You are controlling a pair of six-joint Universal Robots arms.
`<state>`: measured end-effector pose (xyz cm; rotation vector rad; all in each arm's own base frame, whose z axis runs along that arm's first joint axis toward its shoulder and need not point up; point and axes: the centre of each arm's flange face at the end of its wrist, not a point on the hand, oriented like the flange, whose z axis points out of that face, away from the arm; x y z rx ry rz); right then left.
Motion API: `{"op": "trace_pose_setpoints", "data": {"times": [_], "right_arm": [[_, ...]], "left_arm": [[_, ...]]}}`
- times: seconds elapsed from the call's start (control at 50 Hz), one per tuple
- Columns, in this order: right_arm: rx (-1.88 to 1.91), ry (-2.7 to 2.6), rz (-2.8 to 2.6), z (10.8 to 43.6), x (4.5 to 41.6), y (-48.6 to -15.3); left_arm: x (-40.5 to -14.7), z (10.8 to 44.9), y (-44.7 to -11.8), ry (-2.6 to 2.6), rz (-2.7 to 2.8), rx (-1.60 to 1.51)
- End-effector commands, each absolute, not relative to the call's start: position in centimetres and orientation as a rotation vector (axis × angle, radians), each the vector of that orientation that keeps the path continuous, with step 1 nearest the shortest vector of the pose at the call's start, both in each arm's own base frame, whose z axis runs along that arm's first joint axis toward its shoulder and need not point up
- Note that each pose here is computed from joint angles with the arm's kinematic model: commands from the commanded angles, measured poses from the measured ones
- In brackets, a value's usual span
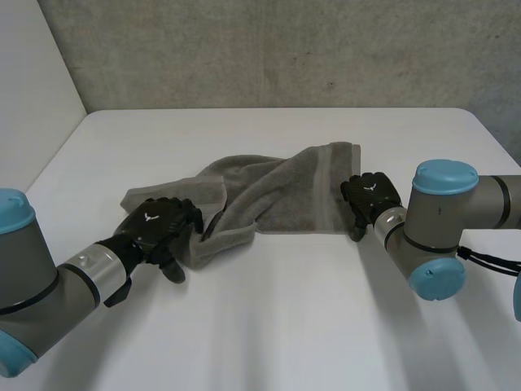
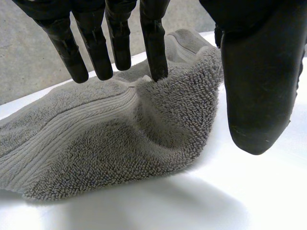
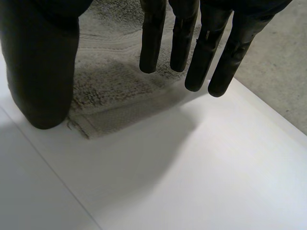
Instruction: Fold the towel.
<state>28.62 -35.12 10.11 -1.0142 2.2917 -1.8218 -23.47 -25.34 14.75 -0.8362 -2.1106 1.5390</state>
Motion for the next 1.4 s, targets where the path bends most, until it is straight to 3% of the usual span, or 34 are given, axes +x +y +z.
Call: {"op": "trace_pose_setpoints", "data": {"times": [0.02, 1.4], "right_arm": [[-0.994, 2.317, -1.846, 10.01, 28.38, -35.33], [-1.007, 2.288, -1.848, 10.01, 29.02, -34.96]], "left_arm": [[-23.5, 14.74, -25.31, -2.11, 1.538, -0.837], [-23.56, 14.33, -24.94, -2.108, 1.534, -0.841]]}}
